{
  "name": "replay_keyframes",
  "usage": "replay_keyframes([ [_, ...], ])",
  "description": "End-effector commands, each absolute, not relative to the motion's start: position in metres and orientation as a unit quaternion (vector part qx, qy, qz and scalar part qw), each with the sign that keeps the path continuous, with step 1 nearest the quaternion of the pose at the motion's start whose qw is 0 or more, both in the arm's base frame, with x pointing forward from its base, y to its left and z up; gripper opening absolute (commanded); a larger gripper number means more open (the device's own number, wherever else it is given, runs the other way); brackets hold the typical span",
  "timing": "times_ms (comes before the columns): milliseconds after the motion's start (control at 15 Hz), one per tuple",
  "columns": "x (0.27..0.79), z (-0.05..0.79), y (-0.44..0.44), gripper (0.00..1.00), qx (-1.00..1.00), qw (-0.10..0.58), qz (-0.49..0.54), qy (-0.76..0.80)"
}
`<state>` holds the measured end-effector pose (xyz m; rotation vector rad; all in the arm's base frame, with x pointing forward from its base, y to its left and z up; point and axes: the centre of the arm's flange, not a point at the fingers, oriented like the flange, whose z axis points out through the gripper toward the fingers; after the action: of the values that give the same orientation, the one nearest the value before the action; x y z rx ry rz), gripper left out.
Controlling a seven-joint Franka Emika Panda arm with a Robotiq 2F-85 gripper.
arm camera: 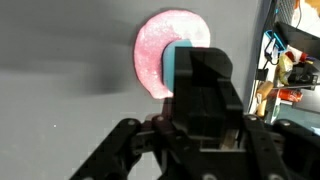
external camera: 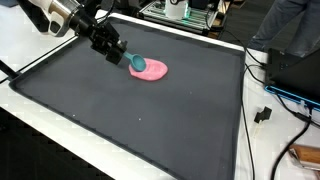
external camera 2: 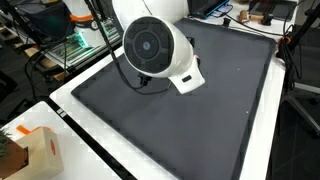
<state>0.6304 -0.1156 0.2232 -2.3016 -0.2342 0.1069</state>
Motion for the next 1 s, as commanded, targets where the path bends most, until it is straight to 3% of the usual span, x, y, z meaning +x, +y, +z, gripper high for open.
replay_keyframes([
  [0, 0.621, 0.25, -0.107, 0.25, -0.921, 0.375, 0.047, -0.094],
  [533, 0.622, 0.322, -0.081, 0.25, -0.937, 0.328, 0.026, -0.115],
  [933, 0.618, 0.364, -0.047, 0.25, -0.967, 0.232, 0.004, -0.108],
])
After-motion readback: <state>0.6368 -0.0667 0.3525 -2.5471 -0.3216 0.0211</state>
